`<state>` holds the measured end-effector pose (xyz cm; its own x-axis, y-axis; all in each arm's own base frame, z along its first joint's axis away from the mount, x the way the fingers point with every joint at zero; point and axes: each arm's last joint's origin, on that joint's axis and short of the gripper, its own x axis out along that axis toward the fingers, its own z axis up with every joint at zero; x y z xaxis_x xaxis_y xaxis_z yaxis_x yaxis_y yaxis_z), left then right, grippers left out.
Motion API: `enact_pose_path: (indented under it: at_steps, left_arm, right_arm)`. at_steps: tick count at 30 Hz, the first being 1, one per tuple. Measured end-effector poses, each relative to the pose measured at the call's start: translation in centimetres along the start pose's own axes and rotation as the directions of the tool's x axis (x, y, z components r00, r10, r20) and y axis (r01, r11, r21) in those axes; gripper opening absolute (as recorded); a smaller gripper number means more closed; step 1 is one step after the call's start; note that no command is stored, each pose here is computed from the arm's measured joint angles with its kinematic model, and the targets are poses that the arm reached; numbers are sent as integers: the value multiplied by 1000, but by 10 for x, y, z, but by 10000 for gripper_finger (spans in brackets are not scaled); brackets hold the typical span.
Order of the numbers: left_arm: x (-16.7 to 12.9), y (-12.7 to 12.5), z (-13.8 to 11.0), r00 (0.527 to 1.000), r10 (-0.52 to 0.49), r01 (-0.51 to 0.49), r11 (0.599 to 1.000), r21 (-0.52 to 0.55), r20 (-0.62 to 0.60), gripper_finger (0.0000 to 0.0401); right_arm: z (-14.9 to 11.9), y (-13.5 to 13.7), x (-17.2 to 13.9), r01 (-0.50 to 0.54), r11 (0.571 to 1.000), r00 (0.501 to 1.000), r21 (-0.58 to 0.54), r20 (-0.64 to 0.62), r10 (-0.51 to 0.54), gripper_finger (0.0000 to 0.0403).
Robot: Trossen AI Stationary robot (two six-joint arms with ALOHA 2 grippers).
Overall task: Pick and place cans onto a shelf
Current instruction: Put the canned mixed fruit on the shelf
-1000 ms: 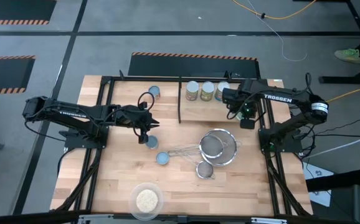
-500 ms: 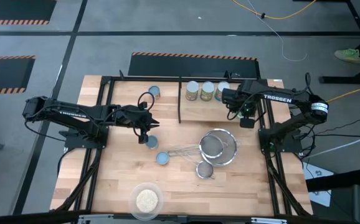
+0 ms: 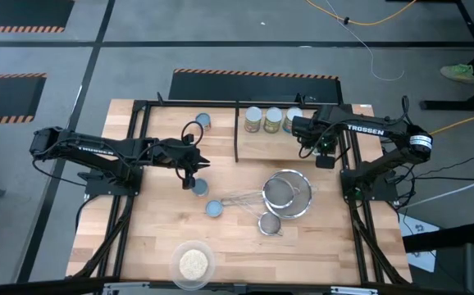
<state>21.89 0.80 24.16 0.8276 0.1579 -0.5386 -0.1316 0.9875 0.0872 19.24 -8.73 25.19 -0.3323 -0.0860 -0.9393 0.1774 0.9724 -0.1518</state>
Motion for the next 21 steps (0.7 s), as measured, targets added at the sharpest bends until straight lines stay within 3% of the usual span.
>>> enact_pose_path:
  at_steps: [21]
  left_arm:
    - [0, 0, 0, 1000, 0, 0, 1000, 0, 0, 44]
  right_arm:
    - [0, 0, 0, 1, 1000, 1000, 1, 3, -1, 41]
